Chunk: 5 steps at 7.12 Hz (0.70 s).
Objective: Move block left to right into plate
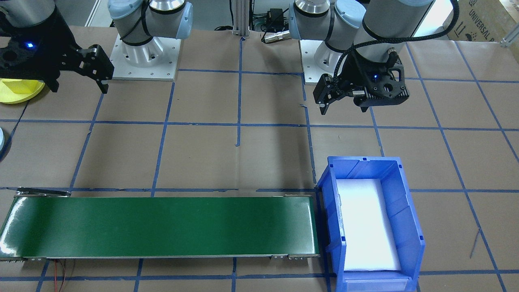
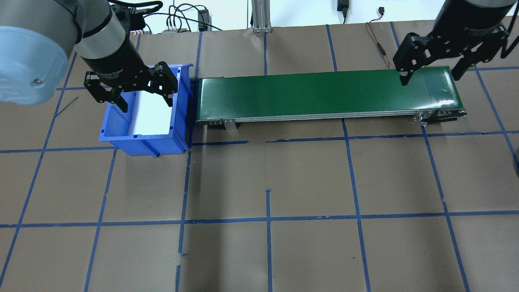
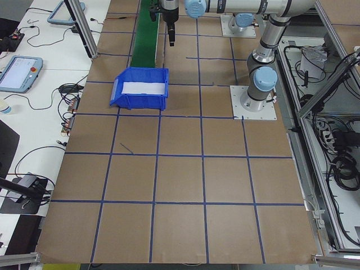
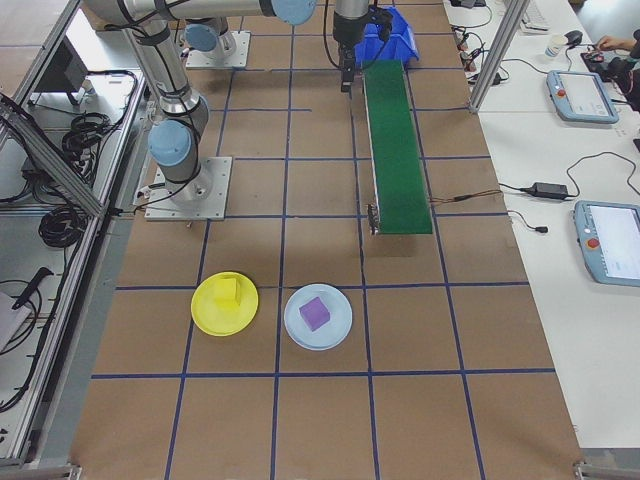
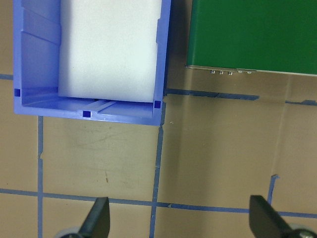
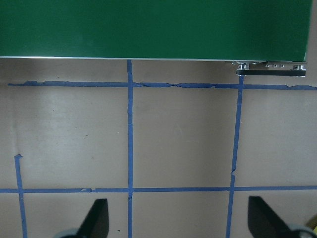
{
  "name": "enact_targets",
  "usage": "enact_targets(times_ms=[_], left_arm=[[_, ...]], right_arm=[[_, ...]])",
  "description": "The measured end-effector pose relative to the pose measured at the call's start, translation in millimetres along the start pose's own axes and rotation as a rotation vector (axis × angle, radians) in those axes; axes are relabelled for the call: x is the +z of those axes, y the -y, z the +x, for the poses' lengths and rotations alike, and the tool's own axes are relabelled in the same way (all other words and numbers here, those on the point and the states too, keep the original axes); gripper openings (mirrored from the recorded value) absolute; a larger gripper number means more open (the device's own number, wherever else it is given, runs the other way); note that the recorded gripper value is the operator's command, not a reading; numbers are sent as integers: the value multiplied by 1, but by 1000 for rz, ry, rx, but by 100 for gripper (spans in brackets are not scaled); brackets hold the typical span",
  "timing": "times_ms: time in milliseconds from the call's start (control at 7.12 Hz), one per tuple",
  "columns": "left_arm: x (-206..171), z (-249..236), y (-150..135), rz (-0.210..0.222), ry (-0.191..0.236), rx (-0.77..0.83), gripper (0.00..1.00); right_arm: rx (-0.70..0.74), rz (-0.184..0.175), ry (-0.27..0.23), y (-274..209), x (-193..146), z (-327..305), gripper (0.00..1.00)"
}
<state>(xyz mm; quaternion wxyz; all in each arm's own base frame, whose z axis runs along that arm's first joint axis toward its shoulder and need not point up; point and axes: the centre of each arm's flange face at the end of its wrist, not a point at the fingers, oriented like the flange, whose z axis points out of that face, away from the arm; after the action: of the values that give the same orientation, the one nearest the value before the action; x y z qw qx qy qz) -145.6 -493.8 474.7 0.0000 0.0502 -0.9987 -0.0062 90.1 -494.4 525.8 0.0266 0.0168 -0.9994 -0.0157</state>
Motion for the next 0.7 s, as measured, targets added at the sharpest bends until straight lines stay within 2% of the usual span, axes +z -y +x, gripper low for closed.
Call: enact_targets(times_ms=[281,702], left_arm=[[2,-1,0,-5,2,-2,100],[4,-2,1,-9,1,-5,100]], right_arm=[[1,-5,14,1,2,-15,100],[96,-39,71,12,17,-43,100]])
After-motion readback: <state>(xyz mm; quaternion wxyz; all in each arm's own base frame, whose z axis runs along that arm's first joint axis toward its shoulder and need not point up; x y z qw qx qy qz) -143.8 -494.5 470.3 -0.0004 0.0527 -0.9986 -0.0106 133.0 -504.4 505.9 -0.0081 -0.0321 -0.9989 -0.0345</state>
